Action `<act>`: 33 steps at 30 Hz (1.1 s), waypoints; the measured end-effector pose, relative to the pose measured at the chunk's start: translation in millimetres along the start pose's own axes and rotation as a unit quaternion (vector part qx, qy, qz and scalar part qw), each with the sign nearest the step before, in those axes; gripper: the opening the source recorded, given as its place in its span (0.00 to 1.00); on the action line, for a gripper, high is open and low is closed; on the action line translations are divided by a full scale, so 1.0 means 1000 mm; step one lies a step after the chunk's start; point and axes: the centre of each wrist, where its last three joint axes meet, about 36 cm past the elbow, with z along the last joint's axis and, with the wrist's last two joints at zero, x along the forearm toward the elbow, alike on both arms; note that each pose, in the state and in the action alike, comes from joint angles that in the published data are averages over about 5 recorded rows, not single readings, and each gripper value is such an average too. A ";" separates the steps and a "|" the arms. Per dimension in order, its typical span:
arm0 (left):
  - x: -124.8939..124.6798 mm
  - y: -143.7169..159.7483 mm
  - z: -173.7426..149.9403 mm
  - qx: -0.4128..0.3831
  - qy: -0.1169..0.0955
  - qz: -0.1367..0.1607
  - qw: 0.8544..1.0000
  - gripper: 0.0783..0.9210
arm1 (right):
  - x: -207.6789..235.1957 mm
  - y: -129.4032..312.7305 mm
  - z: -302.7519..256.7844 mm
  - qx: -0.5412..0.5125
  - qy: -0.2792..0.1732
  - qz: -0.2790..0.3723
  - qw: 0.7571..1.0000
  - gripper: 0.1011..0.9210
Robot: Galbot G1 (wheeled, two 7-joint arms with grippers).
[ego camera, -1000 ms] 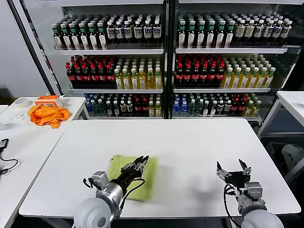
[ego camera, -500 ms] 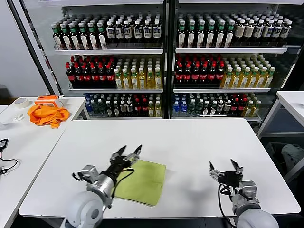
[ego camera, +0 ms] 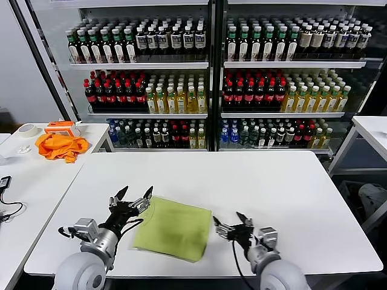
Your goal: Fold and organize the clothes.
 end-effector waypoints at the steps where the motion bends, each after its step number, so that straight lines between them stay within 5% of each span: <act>1: 0.001 0.001 0.000 -0.002 0.000 -0.001 1.000 0.88 | -0.005 0.003 0.001 -0.003 0.004 -0.007 1.000 0.88; 11: 0.007 0.004 0.006 -0.019 0.003 -0.008 1.000 0.88 | -0.047 0.014 0.002 -0.020 0.026 -0.043 0.999 0.85; 33: 0.009 0.007 0.014 -0.040 0.006 -0.022 0.999 0.88 | -0.073 0.006 -0.011 -0.019 0.008 -0.059 0.998 0.08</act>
